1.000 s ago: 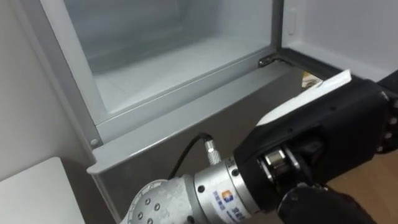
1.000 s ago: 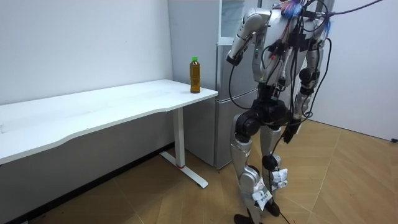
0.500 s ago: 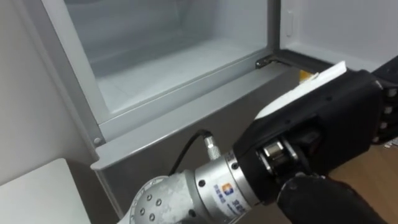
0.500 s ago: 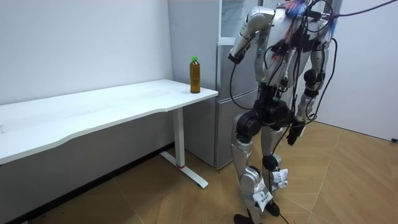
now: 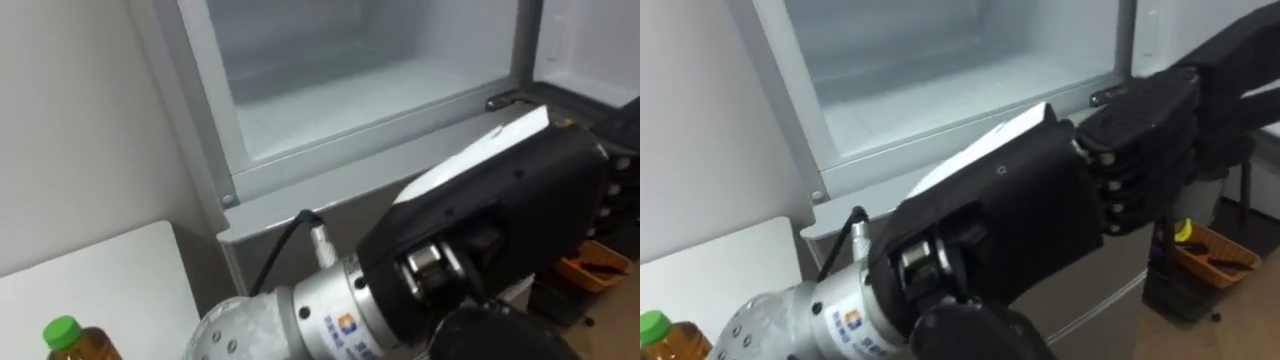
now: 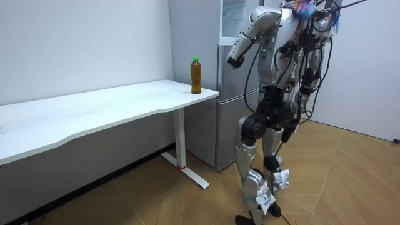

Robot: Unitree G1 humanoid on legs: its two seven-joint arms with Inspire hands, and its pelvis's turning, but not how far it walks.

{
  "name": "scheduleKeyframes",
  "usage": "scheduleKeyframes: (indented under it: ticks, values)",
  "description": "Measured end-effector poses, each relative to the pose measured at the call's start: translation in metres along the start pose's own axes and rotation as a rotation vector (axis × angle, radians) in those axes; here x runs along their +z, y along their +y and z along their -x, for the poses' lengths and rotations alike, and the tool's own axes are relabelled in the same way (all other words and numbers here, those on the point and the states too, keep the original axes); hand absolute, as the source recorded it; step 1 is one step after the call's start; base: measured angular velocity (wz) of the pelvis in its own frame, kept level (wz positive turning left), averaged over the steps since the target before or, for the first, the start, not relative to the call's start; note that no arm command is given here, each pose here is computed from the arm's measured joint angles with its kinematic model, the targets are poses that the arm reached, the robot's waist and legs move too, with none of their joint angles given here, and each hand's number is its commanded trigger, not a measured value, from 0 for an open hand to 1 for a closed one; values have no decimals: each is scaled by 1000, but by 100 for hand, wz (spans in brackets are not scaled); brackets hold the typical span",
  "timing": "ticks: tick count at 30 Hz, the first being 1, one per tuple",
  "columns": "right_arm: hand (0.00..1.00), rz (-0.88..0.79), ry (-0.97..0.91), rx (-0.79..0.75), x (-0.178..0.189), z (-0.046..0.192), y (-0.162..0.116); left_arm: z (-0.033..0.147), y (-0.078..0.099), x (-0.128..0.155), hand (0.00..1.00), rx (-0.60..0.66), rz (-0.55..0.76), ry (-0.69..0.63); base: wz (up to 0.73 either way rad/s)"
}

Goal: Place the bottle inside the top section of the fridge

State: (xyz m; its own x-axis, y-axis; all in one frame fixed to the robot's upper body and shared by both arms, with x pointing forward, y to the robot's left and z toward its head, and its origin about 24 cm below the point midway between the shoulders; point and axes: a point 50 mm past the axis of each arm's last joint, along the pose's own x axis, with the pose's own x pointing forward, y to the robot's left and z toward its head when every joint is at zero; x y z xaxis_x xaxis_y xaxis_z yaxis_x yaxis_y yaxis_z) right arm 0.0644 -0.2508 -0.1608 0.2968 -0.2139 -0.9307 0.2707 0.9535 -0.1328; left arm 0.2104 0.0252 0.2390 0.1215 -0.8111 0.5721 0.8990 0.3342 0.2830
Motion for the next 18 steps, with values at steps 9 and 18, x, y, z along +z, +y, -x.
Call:
scheduleKeyframes:
  ticks: [9,18]
  values:
    - [0,-6,20,-40,-14,3,-7,30,39,38,0,286,-178,-64,14]
    - [0,-21,34,-94,-29,8,-14,85,62,77,0,649,-375,-142,15]
